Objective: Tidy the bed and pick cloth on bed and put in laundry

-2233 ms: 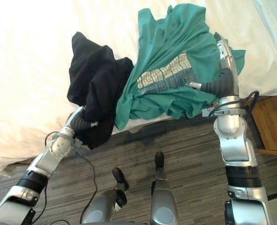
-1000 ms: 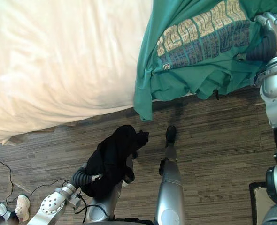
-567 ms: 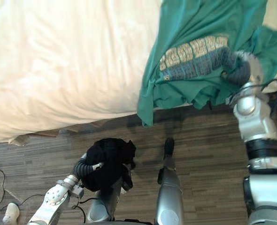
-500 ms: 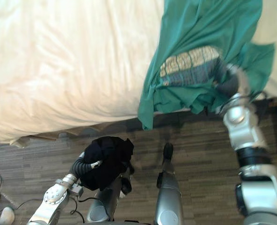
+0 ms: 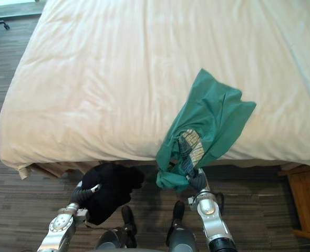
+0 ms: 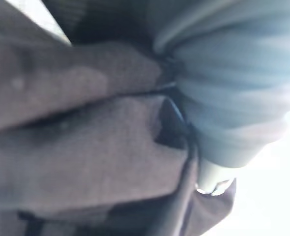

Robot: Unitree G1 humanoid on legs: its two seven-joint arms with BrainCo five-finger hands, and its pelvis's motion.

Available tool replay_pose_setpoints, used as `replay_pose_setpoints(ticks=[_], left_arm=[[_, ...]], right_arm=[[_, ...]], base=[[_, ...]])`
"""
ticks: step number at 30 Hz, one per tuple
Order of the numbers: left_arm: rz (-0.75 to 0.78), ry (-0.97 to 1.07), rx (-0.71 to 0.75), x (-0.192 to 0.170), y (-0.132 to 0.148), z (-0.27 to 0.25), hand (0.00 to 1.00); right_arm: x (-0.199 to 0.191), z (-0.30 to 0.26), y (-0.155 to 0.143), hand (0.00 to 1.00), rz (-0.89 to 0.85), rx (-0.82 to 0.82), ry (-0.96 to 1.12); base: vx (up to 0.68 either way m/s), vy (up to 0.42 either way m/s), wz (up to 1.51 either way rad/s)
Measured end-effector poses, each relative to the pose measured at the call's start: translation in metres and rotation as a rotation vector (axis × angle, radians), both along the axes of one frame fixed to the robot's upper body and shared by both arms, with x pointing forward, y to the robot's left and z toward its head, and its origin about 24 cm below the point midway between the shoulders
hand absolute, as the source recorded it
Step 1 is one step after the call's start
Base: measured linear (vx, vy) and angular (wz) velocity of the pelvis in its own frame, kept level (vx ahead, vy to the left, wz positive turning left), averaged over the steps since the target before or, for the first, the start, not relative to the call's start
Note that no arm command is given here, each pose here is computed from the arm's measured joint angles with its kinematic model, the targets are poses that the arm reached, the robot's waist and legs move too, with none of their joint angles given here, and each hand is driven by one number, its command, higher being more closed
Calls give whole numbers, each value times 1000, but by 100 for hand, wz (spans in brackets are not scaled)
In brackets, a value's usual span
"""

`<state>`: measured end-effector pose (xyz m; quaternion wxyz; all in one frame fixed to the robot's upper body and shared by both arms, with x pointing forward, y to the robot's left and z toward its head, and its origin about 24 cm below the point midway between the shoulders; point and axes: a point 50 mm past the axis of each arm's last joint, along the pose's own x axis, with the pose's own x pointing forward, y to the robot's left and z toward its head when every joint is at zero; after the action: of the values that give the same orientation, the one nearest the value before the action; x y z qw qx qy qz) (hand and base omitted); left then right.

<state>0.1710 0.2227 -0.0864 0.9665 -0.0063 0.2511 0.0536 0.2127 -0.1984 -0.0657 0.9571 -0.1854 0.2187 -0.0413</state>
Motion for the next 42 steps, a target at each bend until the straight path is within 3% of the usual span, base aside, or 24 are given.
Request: replay_pose_setpoints(ticks=[8,14,23,25,31,40,42], left_arm=[[164,123,-34,-25,12,-21,100],[266,181,-44,-43,23,-29,100],[332,159,-49,-36,25,-27,100],[336,150,-61,-31,19,-27,100],[236,48,-190,-26,-40,-14,100],[269,4,-192,-11,-48,-5,100],[255,32,-194,-23,-52,-9,100]], right_arm=[[-40,-30,-11,100,-185,171,130],[-55,-40,4,100,-339,397,135],[-84,-50,14,100,-395,475,187],[-81,-49,16,100,-385,481,181],[-74,-46,22,100,-325,501,166],[-72,-38,27,100,-330,509,117],[-65,-35,24,100,-310,490,101]], base=[[58,22,33],[82,28,47],[46,-60,100],[14,-177,89],[-71,-166,71],[-43,-15,121],[132,124,92]])
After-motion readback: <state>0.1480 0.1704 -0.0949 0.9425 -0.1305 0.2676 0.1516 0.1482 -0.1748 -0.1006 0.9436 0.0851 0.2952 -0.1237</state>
